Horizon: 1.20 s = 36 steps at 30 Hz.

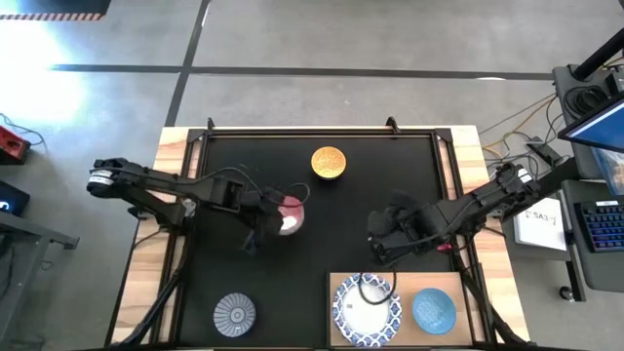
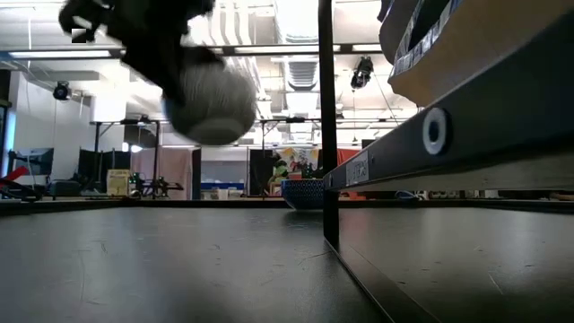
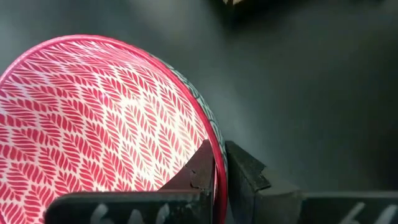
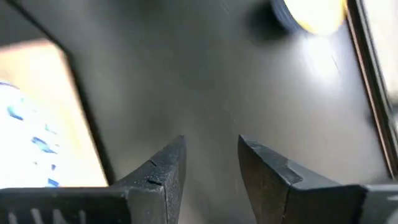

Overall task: Place and stack bowls onto a shelf
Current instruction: Stack the red bowl on top of the blue bowl on the shelf

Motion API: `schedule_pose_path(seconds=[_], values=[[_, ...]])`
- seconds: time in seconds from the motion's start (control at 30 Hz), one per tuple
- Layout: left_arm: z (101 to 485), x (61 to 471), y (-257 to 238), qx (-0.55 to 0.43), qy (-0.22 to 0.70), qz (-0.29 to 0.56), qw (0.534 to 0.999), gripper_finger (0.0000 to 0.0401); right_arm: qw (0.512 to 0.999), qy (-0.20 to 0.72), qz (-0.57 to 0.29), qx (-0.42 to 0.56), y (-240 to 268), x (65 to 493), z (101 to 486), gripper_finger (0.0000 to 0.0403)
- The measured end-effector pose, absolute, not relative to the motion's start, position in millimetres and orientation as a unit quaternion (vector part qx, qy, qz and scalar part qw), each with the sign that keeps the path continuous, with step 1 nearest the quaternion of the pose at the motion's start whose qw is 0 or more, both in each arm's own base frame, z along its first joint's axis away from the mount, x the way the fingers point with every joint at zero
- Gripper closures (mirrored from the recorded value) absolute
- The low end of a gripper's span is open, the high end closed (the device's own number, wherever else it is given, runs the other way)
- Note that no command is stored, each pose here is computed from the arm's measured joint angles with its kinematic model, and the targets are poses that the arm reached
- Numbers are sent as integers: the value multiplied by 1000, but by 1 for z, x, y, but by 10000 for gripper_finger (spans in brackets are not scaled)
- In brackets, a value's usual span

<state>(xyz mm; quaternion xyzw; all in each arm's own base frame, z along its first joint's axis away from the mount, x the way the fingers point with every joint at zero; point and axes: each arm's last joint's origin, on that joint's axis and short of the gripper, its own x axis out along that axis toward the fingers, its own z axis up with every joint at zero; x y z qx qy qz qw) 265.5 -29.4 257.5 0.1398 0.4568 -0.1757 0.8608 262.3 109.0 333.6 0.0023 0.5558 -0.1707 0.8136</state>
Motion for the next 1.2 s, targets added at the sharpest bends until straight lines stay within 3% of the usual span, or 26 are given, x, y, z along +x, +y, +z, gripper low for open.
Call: schedule_pose_path(seconds=[0.2,0.4,0.53,0.83,1.2], values=[[284,274,-31,224,380,-252,862,398,874,476,-84,-50,108,289,342,269],[292,278,-32,245,288,-360,853,398,890,441,-70,-90,86,306,347,273],[289,277,-28,268,274,-372,845,398,892,444,-32,-81,71,313,348,277],[284,279,-12,296,223,-413,832,395,907,382,145,-104,49,330,350,276],[267,296,-9,263,198,-452,829,394,922,320,200,-93,18,341,353,278]])
